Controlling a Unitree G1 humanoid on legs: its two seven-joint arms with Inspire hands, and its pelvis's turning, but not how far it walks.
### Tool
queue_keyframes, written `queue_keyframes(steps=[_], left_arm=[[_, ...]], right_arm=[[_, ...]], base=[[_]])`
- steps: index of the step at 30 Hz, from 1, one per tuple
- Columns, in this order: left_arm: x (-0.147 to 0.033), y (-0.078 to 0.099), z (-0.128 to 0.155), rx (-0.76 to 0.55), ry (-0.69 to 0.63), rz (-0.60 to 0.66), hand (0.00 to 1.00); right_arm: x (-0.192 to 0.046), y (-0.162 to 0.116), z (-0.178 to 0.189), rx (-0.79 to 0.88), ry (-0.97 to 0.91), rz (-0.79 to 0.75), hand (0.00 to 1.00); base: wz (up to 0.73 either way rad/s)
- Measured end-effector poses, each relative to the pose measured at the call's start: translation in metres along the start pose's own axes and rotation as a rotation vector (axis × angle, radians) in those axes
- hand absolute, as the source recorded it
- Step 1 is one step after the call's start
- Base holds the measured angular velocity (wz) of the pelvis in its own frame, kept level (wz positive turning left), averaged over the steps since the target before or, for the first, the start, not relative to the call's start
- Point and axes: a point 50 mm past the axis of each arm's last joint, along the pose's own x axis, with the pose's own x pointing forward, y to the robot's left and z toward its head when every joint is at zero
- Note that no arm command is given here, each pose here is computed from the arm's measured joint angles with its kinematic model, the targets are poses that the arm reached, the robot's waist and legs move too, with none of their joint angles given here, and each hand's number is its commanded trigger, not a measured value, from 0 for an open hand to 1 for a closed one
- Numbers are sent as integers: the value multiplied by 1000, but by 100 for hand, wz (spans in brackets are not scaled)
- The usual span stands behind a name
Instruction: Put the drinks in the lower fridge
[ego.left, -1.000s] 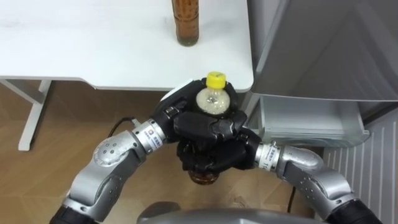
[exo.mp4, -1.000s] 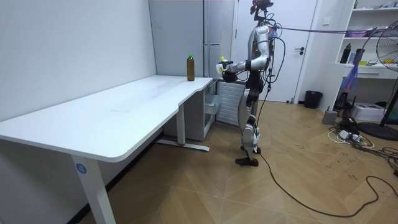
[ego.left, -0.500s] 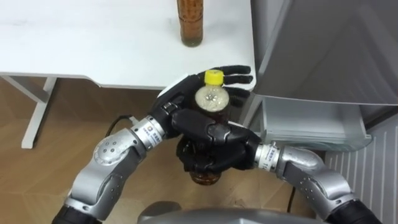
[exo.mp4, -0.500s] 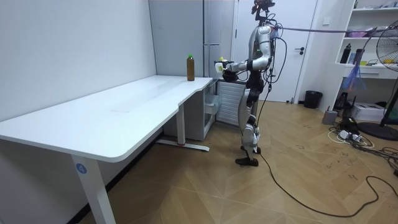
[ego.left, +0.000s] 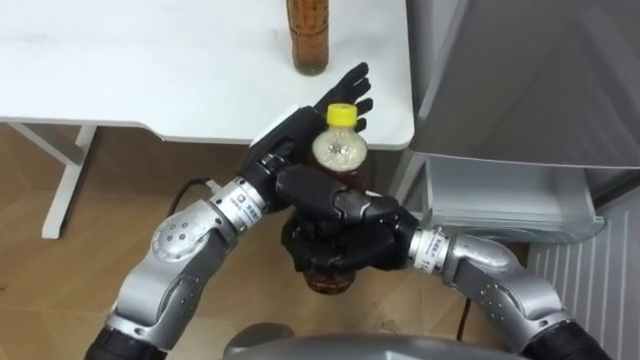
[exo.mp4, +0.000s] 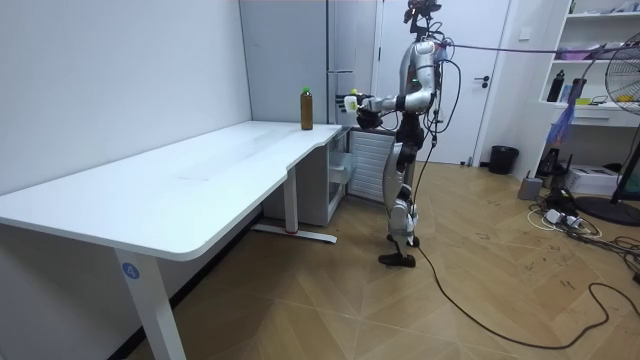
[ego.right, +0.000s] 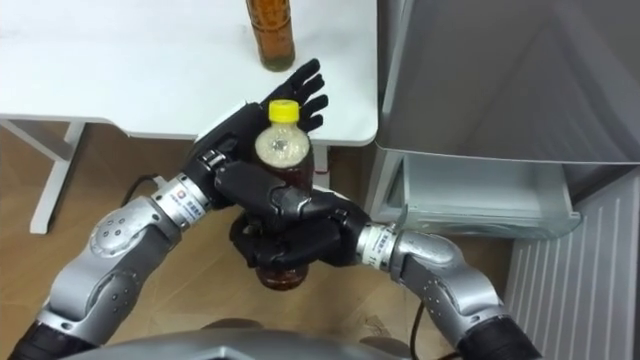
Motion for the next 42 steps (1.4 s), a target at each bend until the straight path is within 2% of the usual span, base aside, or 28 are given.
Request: queue_keyframes(steps=[4,12,19,23,27,30,37,42], left_arm=[[2,-3,13,17,-60,0,0],[4,-4,63,116,-329,18,0],[-4,3,81,157,-428,108,0],[-15,11,100,211,-517,198,0],[-29,10,126,279,-658,259,0],[-34,10,133,292,-705,298,0],[-60,28,149,460,-780,579,0],[-79,42,155,494,-833,749,0]], right_arm=[[4,3,6,-3,-58,17,100],[0,8,-7,-1,-13,21,100],[-15,2,-8,-30,30,17,100],[-22,0,-11,-26,28,-10,100],[-29,1,-18,-17,44,-30,100],[-31,1,-20,-13,51,-33,100],[-43,0,-28,-25,84,-88,100],[-51,-1,-30,-14,73,-124,100]], base=[[1],[0],[0],[0],[-2],[1],[1],[9]])
